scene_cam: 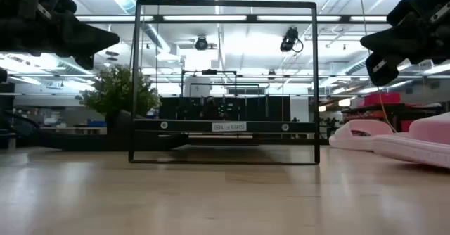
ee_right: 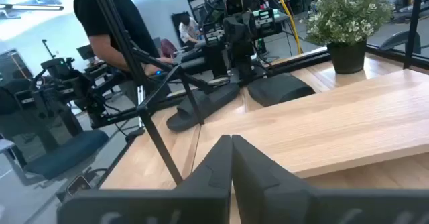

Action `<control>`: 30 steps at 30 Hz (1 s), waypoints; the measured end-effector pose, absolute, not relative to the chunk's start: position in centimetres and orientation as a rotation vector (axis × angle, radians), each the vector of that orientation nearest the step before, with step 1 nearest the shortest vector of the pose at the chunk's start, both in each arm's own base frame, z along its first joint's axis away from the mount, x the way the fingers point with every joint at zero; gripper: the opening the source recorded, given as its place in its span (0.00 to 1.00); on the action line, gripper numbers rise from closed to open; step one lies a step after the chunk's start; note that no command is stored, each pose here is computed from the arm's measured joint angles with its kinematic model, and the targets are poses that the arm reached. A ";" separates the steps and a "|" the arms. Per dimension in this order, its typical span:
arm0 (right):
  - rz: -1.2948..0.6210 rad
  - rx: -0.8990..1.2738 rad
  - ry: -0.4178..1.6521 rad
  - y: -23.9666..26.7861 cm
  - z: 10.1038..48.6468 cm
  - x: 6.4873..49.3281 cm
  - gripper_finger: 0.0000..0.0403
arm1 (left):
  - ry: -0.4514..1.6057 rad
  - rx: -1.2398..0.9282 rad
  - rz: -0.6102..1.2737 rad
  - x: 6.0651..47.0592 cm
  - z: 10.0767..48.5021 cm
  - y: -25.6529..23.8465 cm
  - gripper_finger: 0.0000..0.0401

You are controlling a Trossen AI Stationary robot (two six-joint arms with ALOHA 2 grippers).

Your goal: Pick and place slides into the shelf

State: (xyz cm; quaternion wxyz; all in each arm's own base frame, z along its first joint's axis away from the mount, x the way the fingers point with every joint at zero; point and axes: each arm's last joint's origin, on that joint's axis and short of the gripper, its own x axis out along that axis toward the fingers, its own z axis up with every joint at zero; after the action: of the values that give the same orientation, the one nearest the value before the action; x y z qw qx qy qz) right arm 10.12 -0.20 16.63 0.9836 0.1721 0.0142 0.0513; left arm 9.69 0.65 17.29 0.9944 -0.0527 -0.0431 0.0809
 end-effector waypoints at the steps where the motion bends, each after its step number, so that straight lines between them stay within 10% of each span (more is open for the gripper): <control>1: 0.103 0.346 0.029 -0.2 16.6 10.1 0.03 | -0.086 -0.106 0.162 9.7 17.3 0.6 0.09; 30: 0.103 0.346 0.029 -0.2 16.6 10.1 0.03 | -0.086 -0.106 0.162 9.7 17.3 0.6 0.07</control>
State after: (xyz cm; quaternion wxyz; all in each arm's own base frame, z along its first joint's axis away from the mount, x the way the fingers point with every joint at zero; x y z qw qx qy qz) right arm 10.12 -0.20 16.63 0.9836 0.1721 0.0144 0.0513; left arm 9.69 0.65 17.29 0.9944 -0.0527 -0.0432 0.0808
